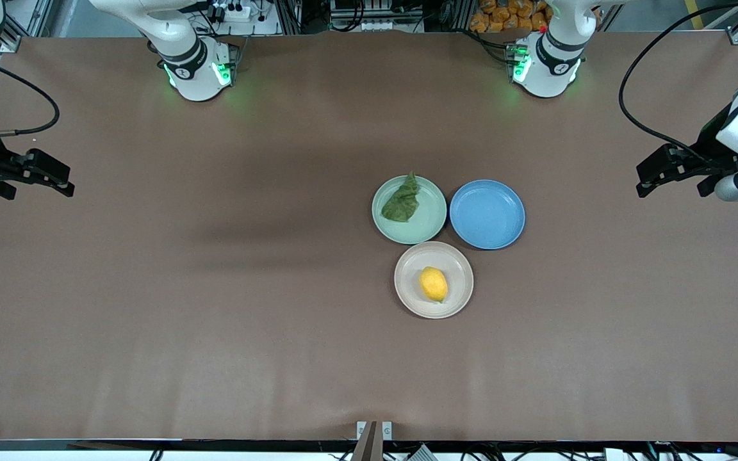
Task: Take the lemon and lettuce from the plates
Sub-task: 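Move the left gripper from rest toward the cream plate with the lemon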
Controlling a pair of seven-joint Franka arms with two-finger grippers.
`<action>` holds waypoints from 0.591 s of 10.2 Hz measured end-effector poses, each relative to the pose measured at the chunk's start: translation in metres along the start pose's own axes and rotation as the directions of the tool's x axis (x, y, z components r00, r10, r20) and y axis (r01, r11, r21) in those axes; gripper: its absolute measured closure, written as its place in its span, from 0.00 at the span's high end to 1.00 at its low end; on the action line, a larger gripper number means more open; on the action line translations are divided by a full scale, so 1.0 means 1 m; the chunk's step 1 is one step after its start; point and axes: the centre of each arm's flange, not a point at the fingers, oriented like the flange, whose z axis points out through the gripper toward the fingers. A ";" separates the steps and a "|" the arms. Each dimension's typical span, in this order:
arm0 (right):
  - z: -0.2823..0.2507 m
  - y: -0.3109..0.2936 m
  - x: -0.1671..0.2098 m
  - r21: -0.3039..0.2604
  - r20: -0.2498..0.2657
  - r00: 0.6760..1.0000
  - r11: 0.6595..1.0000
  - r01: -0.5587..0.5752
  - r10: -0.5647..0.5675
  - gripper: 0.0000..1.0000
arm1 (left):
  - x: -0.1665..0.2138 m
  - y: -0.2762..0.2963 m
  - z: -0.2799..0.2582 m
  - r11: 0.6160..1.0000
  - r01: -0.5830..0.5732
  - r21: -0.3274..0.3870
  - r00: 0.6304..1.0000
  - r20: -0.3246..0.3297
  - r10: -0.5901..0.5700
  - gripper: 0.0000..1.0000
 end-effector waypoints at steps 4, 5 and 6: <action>0.000 0.000 0.000 0.000 0.000 1.000 1.000 0.001 -0.001 1.00 | -0.001 0.006 0.001 1.000 -0.018 -0.003 1.000 0.003 0.018 1.00; 0.000 0.000 0.000 0.000 0.000 1.000 1.000 0.001 -0.001 1.00 | 0.001 0.007 0.005 1.000 -0.019 -0.004 1.000 0.010 0.019 1.00; 0.000 -0.001 0.000 0.000 0.000 1.000 1.000 0.001 -0.001 1.00 | 0.004 0.008 0.015 1.000 -0.021 -0.005 0.999 0.027 0.021 1.00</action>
